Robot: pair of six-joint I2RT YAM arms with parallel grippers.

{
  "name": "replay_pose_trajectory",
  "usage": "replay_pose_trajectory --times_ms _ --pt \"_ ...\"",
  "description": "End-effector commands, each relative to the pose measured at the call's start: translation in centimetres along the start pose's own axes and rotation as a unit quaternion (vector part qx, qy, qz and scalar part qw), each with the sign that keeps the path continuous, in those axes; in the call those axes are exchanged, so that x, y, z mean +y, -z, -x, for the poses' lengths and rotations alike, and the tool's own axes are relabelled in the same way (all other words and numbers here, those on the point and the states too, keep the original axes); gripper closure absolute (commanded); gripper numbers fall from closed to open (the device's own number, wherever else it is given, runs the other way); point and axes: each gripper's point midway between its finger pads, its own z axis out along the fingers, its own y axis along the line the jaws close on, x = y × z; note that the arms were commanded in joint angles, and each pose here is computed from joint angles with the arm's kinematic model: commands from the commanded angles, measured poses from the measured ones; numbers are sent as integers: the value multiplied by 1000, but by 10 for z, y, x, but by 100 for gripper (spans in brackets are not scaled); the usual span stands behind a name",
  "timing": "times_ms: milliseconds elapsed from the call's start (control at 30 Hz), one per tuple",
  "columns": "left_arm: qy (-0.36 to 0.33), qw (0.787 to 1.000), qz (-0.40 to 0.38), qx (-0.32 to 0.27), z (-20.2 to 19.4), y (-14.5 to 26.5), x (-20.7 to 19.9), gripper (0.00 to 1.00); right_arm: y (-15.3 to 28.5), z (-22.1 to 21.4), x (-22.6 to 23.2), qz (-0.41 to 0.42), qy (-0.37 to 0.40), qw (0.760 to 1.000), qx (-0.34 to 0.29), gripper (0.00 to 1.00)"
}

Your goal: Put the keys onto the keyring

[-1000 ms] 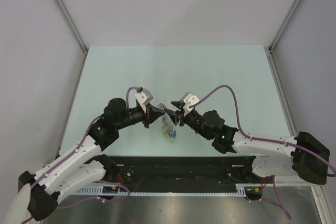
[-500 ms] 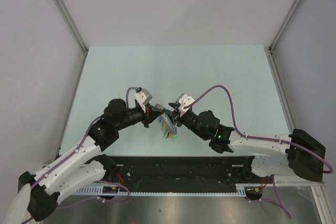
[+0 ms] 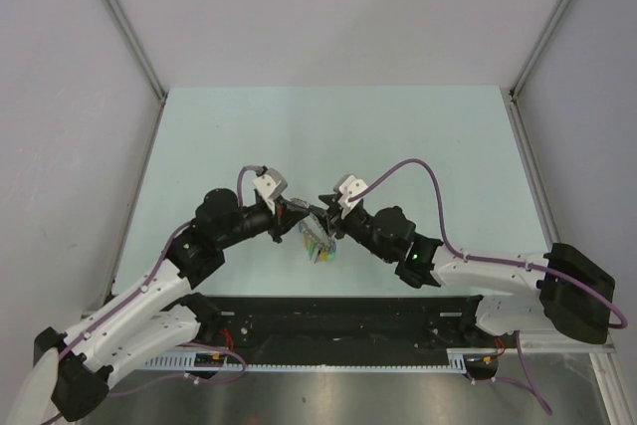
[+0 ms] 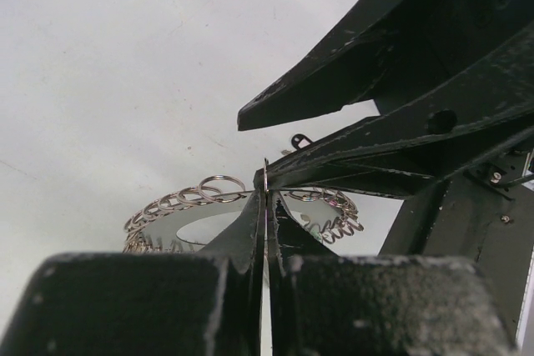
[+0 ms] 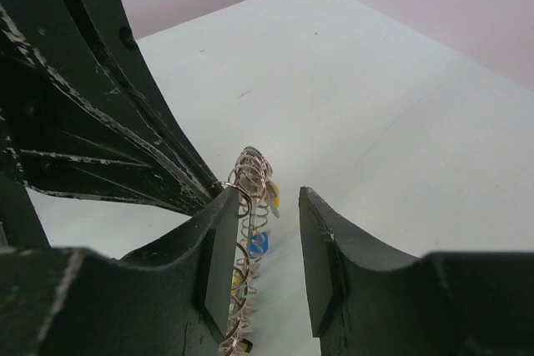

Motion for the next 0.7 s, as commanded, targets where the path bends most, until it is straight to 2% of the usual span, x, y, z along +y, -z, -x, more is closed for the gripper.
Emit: replay_pose_trajectory --times_ms 0,433,533,667 --pt "-16 997 -17 -67 36 5 -10 100 -6 13 1 11 -25 1000 -11 60" --pt "-10 997 -50 -50 30 0 -20 100 -10 26 2 8 -17 999 -41 61" --pt "-10 998 -48 -50 30 0 -19 100 -12 28 2 3 -8 999 -41 68" --pt "-10 998 -33 -49 30 1 -14 99 -12 31 2 -2 2 999 -42 87"
